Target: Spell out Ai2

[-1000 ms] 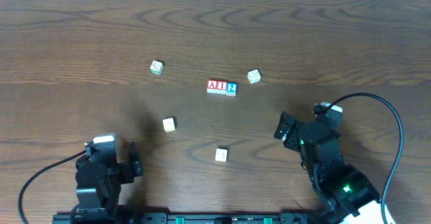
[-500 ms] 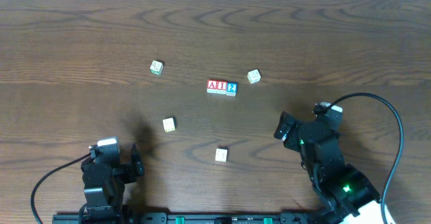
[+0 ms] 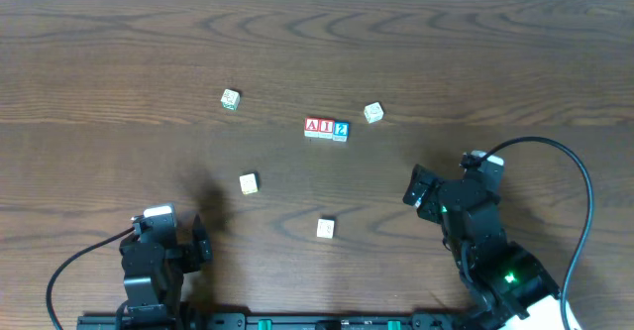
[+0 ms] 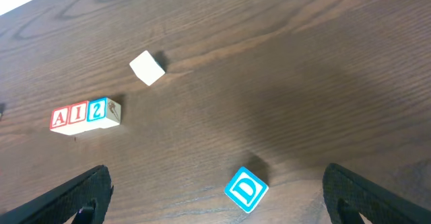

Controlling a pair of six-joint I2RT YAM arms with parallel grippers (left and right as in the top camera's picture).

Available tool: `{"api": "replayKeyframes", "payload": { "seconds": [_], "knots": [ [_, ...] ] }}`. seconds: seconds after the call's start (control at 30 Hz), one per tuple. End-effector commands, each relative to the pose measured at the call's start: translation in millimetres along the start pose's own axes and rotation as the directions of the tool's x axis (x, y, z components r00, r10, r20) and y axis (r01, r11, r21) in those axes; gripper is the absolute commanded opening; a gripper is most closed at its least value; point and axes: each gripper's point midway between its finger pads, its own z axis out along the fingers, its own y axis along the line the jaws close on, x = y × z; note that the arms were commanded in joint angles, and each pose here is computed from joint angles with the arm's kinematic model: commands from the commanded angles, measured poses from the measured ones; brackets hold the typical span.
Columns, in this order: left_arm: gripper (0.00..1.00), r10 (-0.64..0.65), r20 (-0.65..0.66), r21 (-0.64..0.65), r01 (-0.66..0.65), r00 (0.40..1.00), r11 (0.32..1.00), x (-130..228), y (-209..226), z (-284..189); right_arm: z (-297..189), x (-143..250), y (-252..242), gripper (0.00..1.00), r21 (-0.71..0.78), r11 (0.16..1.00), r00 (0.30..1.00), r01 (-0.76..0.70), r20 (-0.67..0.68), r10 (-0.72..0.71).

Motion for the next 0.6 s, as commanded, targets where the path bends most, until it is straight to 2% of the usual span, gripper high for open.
{"api": "replayKeyframes", "payload": {
  "seconds": [0.0, 0.57],
  "knots": [
    [0.96, 0.006, -0.035, -0.006, -0.006, 0.999, 1.0, 10.4, 1.4, 1.7, -0.7, 0.0, 0.7, 0.99, 0.001, 1.0, 1.0, -0.003, 0.004, 0.003],
    [0.95, 0.006, -0.035, -0.006, -0.006, 0.999, 1.0, 10.4, 1.4, 1.7, -0.7, 0.8, -0.2, 0.99, 0.004, 1.0, 1.0, 0.0, 0.001, 0.0]
  ]
}}
